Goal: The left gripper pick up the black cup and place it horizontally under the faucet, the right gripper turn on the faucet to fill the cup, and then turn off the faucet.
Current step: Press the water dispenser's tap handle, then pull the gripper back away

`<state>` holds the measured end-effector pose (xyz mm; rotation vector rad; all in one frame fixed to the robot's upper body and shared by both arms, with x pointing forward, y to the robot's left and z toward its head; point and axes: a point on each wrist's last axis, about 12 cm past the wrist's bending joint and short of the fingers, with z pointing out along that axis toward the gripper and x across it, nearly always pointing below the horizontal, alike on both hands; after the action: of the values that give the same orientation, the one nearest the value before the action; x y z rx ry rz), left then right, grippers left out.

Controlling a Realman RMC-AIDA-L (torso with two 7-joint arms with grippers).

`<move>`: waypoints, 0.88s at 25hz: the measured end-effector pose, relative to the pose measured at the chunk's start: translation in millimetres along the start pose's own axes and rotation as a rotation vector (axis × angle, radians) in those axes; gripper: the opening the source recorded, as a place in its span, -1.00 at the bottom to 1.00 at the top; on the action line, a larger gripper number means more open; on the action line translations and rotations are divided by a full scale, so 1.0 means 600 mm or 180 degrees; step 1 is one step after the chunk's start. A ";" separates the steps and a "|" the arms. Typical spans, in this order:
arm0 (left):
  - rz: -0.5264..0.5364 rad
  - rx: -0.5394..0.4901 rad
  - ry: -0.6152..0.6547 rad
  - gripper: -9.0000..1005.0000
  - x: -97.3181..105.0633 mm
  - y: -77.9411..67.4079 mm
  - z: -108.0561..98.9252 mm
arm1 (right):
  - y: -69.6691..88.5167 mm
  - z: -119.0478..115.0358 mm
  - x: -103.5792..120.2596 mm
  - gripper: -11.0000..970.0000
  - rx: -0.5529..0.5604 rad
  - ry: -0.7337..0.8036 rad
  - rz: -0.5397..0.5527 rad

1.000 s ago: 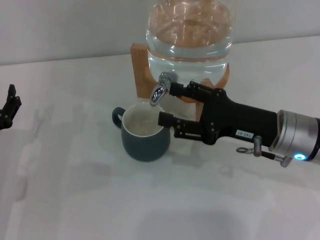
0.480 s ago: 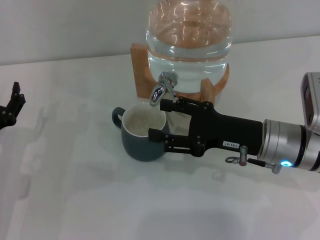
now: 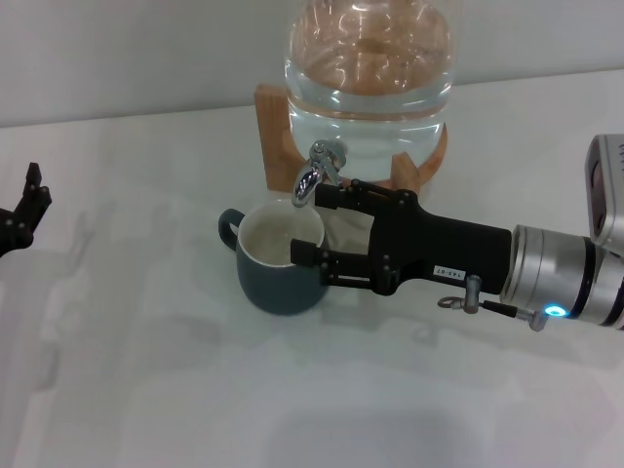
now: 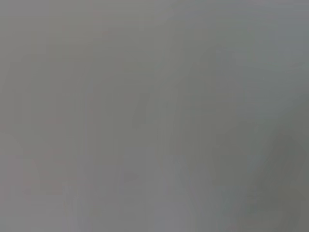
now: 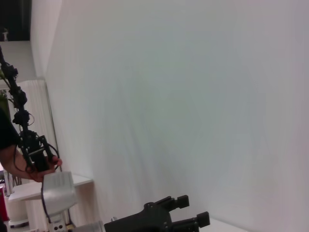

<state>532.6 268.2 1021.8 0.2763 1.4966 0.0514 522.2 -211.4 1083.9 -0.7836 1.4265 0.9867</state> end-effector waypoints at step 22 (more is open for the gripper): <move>0.0004 0.0020 -0.0014 0.77 -0.002 -0.002 0.003 | -0.014 -0.011 -0.005 0.70 0.0154 -0.0003 -0.0068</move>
<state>533.9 266.9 1022.8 0.2822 1.4926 0.0470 527.3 -221.1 1085.5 -0.7612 1.4334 0.9330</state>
